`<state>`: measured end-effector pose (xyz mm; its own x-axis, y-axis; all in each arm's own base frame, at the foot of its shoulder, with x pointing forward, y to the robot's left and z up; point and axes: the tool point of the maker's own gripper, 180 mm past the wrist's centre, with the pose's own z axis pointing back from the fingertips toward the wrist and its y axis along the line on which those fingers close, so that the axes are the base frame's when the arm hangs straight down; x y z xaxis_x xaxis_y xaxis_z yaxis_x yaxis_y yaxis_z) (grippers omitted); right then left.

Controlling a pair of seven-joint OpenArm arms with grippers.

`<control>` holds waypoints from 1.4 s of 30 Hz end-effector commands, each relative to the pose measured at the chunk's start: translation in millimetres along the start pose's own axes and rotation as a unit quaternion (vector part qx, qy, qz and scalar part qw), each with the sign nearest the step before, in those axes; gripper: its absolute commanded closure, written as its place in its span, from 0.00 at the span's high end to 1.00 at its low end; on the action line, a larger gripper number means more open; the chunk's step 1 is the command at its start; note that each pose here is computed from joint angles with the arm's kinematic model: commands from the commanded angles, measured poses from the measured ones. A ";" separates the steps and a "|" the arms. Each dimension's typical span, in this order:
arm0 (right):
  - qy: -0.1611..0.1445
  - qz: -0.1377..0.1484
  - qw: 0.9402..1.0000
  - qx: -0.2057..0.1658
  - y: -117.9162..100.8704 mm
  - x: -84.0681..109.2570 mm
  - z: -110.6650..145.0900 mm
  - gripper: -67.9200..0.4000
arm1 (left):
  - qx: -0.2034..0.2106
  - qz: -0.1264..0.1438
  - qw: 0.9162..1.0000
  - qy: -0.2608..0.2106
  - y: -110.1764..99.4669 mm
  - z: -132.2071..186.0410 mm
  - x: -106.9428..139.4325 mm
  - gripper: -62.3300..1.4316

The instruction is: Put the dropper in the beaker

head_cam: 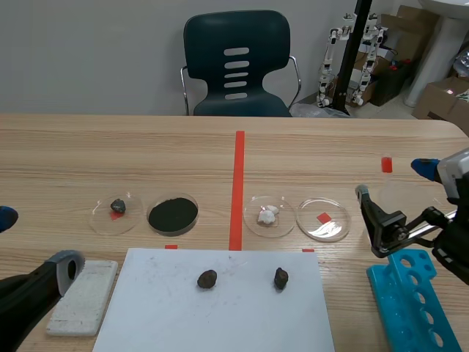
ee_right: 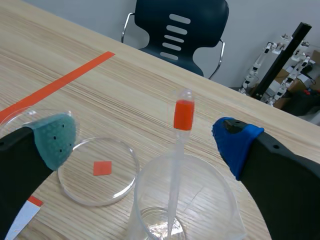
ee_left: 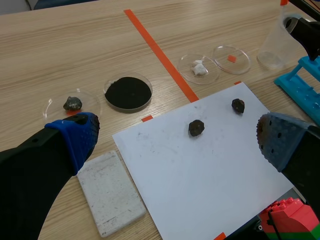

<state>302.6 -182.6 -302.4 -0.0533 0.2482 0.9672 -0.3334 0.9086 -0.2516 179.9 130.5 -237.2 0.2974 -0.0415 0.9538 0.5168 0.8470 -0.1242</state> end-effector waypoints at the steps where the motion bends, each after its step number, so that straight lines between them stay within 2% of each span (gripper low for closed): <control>1: -0.016 0.005 1.000 0.001 -4.0 10.3 -1.0 0.89 | 0.000 -0.001 1.000 -0.015 -0.6 -0.1 9.0 1.00; 4: -0.019 -0.001 1.000 -0.003 -4.3 13.4 2.1 0.94 | 0.000 -0.001 1.000 -0.015 -0.6 -0.1 9.0 1.00; 9: -0.034 -0.013 0.999 -0.007 -2.0 28.8 10.1 0.95 | 0.000 -0.001 1.000 -0.015 -0.6 -0.1 9.0 1.00; 19: -0.041 -0.021 0.999 -0.004 7.0 48.6 28.5 0.95 | 0.000 -0.001 1.000 -0.015 -0.6 -0.1 9.0 1.00; 42: -0.041 -0.021 0.999 -0.002 8.1 49.8 29.6 0.95 | 0.000 -0.001 1.000 -0.015 -0.6 -0.1 9.0 1.00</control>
<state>263.1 -168.5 -267.6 -0.0790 0.1766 0.9811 -0.3412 0.9200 -0.1931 179.9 130.5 -237.2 0.2974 -0.0415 0.9538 0.5168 0.8470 -0.1242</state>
